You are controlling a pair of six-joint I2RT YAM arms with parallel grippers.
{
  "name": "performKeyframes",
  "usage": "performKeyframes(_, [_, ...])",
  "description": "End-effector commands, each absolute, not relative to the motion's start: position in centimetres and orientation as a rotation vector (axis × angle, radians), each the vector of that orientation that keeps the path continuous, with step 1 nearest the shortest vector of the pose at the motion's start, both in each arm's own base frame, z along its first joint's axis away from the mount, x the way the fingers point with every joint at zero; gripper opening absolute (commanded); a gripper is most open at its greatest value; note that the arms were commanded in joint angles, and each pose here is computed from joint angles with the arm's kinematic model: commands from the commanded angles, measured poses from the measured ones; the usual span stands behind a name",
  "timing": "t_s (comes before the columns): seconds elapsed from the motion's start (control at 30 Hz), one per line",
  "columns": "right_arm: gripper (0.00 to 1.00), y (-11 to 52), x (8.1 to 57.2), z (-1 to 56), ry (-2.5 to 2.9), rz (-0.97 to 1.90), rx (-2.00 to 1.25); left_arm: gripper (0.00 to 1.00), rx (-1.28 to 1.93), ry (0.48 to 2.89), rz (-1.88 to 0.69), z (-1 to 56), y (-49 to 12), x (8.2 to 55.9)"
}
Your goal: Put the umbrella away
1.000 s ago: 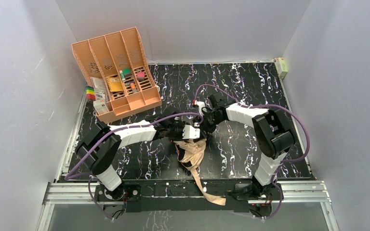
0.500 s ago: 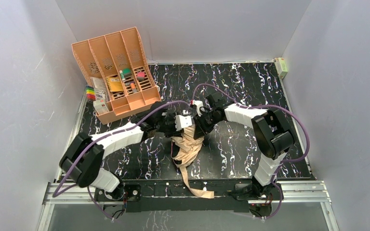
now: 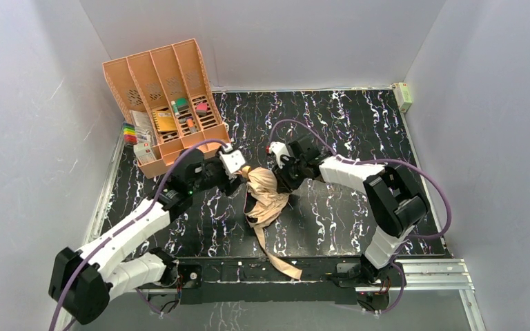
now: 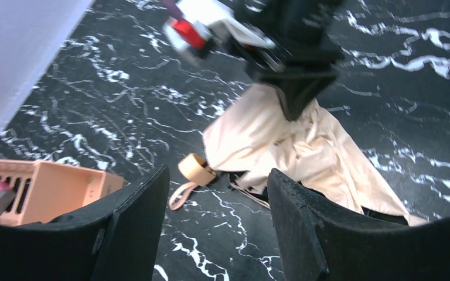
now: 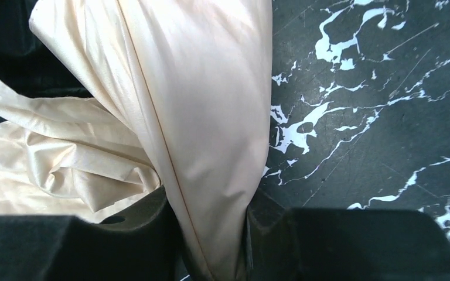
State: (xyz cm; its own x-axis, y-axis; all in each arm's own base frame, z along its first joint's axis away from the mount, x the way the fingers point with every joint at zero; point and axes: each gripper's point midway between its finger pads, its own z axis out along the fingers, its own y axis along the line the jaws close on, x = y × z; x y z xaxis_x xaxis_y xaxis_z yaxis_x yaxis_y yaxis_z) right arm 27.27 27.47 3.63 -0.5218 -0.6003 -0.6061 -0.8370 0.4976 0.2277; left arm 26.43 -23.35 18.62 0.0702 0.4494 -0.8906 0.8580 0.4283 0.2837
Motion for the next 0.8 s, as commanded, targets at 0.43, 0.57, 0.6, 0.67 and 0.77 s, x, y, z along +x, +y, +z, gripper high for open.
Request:
performKeyframes(0.43, [0.06,26.2,22.6,-0.2,1.664,0.029,-1.787,0.65,1.343,1.620,-0.605,15.9,-22.9,24.1])
performKeyframes(0.57, [0.06,26.4,21.7,-0.3,1.571,-0.005,-1.819,0.65,1.396,1.628,-0.636,14.5,-23.3,24.0])
performKeyframes(0.6, [0.06,26.5,21.5,-0.3,1.554,0.001,-1.821,0.65,1.405,1.625,-0.649,14.2,-23.5,23.9])
performKeyframes(0.67, [0.07,26.6,21.0,-0.4,1.523,0.007,-1.836,0.66,1.414,1.625,-0.661,13.7,-23.7,24.1])
performKeyframes(0.77, [0.08,26.7,20.2,-0.7,1.476,0.014,-1.880,0.68,1.413,1.627,-0.668,13.1,-24.1,24.7])
